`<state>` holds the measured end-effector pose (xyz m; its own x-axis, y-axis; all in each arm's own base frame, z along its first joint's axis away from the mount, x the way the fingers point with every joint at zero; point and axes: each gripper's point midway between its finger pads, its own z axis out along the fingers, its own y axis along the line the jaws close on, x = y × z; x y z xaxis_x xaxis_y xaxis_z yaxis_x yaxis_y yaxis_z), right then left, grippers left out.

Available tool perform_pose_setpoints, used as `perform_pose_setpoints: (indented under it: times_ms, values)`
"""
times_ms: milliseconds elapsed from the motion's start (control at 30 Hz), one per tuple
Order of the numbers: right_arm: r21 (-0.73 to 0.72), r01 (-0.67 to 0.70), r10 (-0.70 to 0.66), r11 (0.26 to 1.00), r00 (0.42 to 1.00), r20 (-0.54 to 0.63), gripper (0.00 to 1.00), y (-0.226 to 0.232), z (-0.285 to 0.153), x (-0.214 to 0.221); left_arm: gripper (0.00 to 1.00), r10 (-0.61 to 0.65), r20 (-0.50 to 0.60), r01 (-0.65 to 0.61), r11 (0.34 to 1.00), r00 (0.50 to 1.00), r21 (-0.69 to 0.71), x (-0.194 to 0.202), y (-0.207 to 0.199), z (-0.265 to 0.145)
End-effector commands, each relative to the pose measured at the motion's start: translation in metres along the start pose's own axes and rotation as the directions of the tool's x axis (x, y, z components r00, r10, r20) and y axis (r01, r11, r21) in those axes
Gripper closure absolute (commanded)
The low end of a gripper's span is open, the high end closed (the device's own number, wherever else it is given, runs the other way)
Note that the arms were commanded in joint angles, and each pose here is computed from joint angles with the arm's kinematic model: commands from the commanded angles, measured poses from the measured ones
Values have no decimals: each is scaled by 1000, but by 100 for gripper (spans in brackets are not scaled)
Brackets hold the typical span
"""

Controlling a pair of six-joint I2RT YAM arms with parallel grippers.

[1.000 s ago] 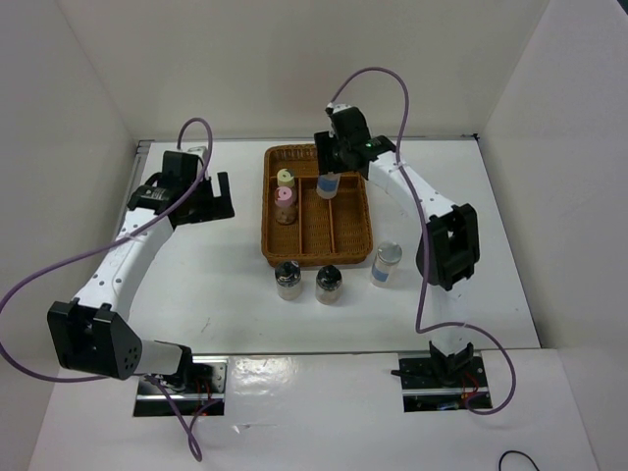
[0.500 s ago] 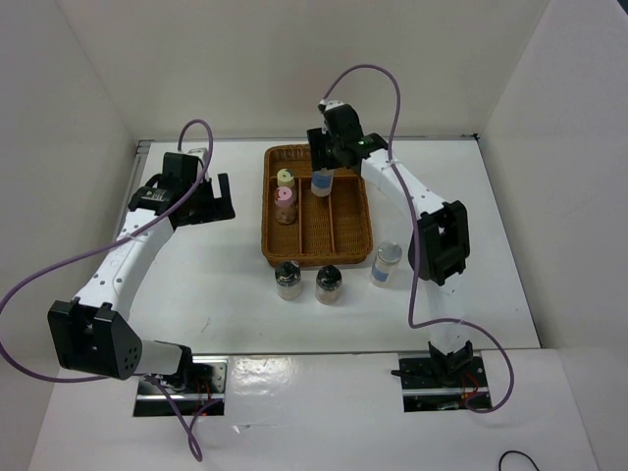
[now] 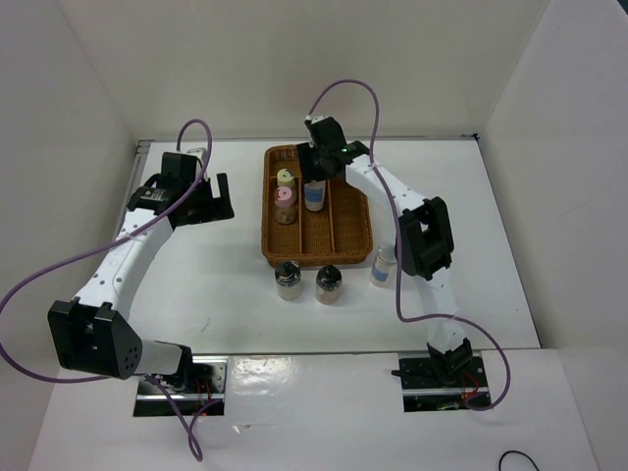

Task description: Organize the condiment bottles

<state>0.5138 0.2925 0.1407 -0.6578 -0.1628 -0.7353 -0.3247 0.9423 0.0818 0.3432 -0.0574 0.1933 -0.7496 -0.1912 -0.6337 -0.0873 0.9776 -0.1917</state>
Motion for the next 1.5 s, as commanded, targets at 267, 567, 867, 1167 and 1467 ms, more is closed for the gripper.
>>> perform_pose_setpoints:
  times_ms: [267, 567, 867, 1167, 1467]
  values:
    - [57, -36, 28, 998, 992, 127, 52, -3, -5, -27, 0, 21, 24, -22, 999, 999, 25, -7, -3, 2]
    - [82, -57, 43, 995, 987, 155, 52, -3, -6, -30, 0, 31, 35, -32, 998, 999, 56, -8, -8, -4]
    - [115, -28, 17, 993, 996, 90, 28, 7, -3, 2, 0, 31, 32, -33, 997, 999, 75, -3, -10, -7]
    - [125, -66, 51, 990, 991, 122, 8, 1, -29, 1, 0, 31, 18, -33, 995, 999, 91, 3, -11, -7]
    - [96, -121, 93, 988, 962, 256, 1, 0, -104, -49, 0, 41, 30, -44, 991, 999, 123, 2, -17, -13]
